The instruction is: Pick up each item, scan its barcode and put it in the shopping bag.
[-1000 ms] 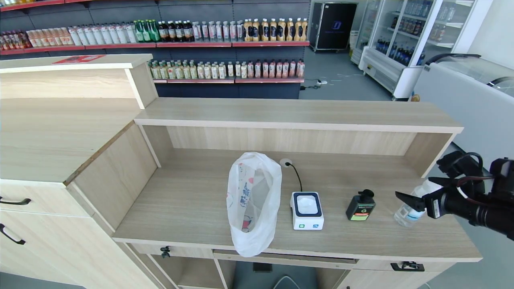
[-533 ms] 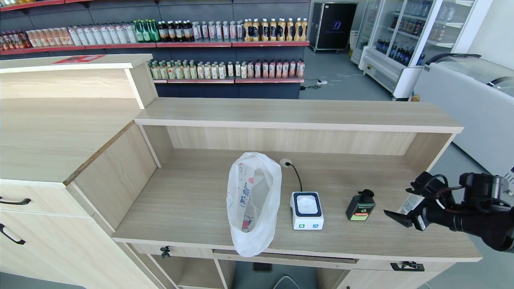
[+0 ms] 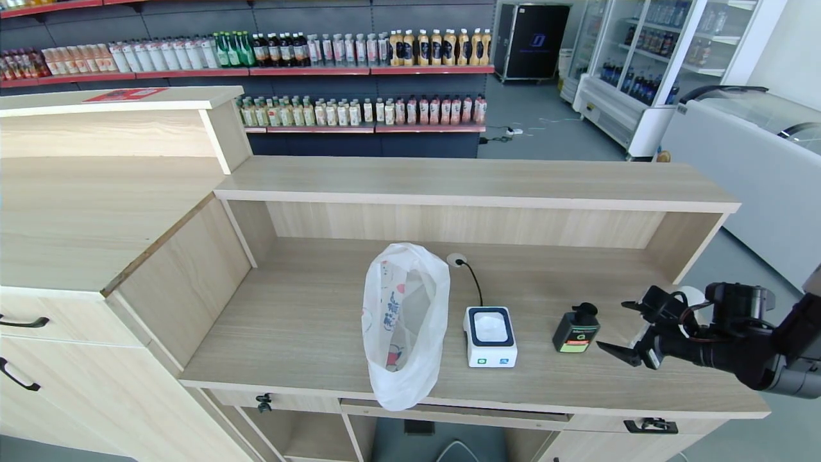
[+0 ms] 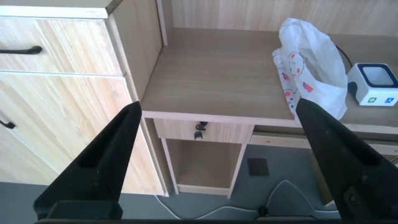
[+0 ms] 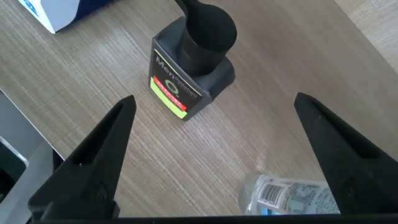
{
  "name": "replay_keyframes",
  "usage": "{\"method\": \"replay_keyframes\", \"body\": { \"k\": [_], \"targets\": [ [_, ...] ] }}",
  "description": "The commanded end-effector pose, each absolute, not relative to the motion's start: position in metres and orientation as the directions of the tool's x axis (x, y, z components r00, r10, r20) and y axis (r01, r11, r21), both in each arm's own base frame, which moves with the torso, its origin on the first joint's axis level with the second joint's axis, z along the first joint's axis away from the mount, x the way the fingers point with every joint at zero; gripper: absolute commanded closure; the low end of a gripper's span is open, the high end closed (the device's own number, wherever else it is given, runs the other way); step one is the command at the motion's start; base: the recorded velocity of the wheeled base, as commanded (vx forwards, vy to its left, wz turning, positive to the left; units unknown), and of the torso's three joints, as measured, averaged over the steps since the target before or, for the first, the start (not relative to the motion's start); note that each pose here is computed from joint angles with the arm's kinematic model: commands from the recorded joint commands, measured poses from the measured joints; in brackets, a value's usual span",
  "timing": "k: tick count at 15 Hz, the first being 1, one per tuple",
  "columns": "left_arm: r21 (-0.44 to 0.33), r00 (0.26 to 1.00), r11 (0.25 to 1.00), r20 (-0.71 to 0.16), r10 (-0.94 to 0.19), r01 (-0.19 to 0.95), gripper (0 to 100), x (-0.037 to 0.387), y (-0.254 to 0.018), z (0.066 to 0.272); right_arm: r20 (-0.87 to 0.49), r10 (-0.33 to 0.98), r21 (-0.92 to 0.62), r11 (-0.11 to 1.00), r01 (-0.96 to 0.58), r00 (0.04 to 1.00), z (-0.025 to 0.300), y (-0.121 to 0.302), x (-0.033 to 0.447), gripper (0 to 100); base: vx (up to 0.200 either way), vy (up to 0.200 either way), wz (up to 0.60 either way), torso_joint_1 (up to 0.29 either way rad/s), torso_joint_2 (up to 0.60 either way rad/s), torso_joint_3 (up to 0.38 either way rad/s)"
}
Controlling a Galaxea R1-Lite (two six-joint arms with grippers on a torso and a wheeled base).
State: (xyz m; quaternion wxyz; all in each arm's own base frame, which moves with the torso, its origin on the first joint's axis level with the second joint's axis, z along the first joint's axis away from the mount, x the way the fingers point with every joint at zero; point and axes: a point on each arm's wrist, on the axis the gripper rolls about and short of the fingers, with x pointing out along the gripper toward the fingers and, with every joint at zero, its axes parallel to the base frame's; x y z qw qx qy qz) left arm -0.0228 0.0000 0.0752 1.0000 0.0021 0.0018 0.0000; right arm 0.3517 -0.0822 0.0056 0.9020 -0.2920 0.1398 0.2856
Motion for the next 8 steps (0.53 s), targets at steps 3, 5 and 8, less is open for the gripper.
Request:
{"method": "replay_keyframes", "body": {
  "k": [3,5,8],
  "targets": [
    [0.005,1.000,1.000,-0.003,0.000,0.000,0,-0.023,0.000,0.075,-0.415,0.465,-0.441,0.649,-0.620,0.782,-0.014,-0.084,0.369,0,0.000,0.000,0.00,0.000,0.00,0.000],
    [0.005,1.000,1.000,-0.003,0.000,0.000,0,-0.023,0.000,0.075,-0.408,0.488,-0.435,0.639,-0.635,0.771,-0.021,-0.082,0.376,0,0.000,0.000,0.00,0.000,0.00,0.000],
    [0.005,1.000,1.000,-0.003,0.000,0.000,0,-0.023,0.000,0.075,-0.412,0.525,-0.425,0.613,-0.666,0.745,-0.030,-0.068,0.385,0,0.000,0.000,0.00,0.000,0.00,0.000]
  ]
}}
